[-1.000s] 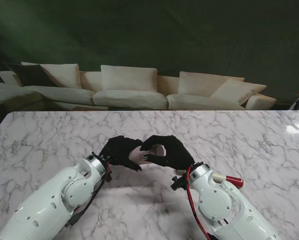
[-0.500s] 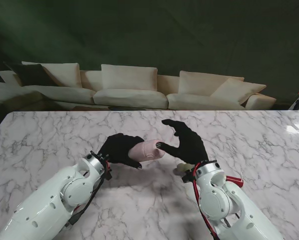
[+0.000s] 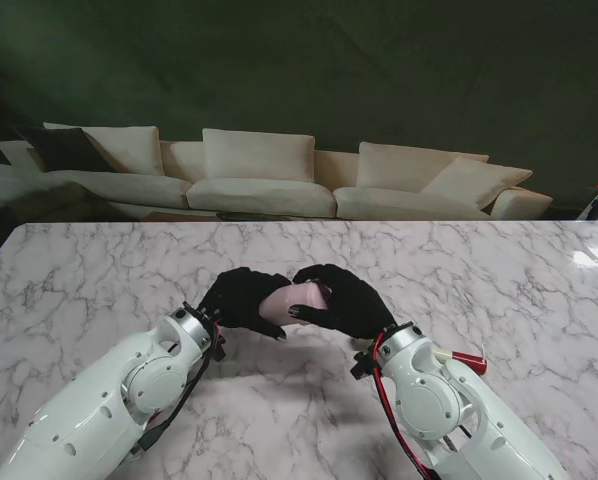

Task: Clean the thermos with cup brush

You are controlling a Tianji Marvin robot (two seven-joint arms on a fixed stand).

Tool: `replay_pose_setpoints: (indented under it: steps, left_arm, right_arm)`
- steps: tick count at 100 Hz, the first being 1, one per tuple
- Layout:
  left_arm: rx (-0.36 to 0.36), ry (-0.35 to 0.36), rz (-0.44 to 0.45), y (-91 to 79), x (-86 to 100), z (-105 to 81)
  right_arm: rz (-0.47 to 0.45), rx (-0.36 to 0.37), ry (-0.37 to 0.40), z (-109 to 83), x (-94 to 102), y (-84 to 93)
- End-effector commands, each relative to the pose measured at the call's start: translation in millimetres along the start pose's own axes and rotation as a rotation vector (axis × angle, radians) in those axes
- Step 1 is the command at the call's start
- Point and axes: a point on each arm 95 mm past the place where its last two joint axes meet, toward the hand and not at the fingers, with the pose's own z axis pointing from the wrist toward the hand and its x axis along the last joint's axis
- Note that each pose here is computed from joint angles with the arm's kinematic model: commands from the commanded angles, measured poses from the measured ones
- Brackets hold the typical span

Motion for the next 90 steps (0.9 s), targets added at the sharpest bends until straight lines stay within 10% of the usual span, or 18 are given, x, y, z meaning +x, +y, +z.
replay_pose_setpoints:
  steps: [1, 30, 65, 90]
  left_arm:
    - [0.001, 0.005, 0.001, -4.8, 2.4, 3.7]
    - [-0.001, -0.002, 0.002, -5.3, 2.0, 5.0]
    - [-0.009, -0.004, -0.003, -4.0, 2.8, 6.1]
    - [-0.001, -0.004, -0.003, -4.6, 2.4, 5.5]
  right_arm:
    - [-0.032, 0.008, -0.003, 1.9, -1.7, -2.5]
    - [-0.019, -0.014, 0.164, 2.2, -1.4, -6.9]
    - [0.231, -0.085, 0.236, 3.9, 4.5, -6.7]
    - [0.222, -0.191, 0.253, 1.6, 2.1, 0.5]
